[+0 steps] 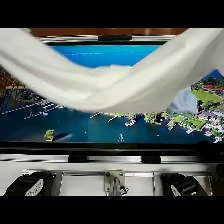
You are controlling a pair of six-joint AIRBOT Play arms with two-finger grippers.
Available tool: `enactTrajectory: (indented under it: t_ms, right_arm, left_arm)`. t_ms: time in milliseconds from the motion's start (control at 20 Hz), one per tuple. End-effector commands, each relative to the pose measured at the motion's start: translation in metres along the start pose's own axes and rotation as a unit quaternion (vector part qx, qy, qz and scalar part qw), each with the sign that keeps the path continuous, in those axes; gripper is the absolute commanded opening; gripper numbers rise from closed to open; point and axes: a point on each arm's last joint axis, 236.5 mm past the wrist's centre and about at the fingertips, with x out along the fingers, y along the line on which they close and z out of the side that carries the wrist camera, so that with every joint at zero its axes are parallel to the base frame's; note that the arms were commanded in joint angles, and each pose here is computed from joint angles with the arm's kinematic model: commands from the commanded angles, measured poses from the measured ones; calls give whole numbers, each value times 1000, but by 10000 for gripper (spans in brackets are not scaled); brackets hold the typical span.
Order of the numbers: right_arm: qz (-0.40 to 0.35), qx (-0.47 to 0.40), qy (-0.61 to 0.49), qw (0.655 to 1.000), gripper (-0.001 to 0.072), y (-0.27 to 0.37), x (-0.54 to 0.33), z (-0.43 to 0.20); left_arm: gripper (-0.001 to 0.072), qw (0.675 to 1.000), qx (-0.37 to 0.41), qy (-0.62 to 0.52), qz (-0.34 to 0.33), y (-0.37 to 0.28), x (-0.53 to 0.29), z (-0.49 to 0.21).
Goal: Fold the shirts.
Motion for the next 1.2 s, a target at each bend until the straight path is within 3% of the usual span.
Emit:
enactTrajectory:
  t_ms: [0,200,400,500,600,700,750,800,850,950,1050,1150]
  right_arm:
    - [-23,-12,145,989,62,-14,-1,-72]
    - [-43,35,286,957,62,-29,16,-162]
    - [-71,37,403,912,62,-54,28,-250]
    - [-102,14,506,857,63,-79,6,-310]
    - [-135,-1,591,795,63,-106,-20,-369]
    - [-146,2,636,758,63,-118,-33,-411]
    - [-149,5,650,745,63,-122,-36,-426]
    - [-150,9,660,736,63,-124,-38,-438]
    - [-151,10,667,730,63,-126,-40,-445]
    - [-153,8,670,726,63,-128,-41,-448]
    - [-153,4,674,723,63,-129,-43,-448]
    - [-155,1,679,718,63,-130,-47,-448]
  left_arm:
    - [34,993,-98,-61,-16,0,17,23]
    - [33,991,-124,-52,-5,24,83,-14]
    - [34,974,-173,145,16,48,162,-175]
    - [34,943,-172,284,24,52,174,-281]
    - [35,895,-161,415,14,42,166,-381]
    - [37,837,-154,525,2,27,146,-466]
    - [104,810,-155,566,-1,21,135,-500]
    - [369,788,-156,596,-2,17,125,-523]
    - [690,768,-158,621,-1,14,115,-539]
    - [720,750,-151,644,3,20,101,-542]
    - [602,764,-153,626,10,32,100,-507]
    - [605,779,-145,610,19,46,89,-462]
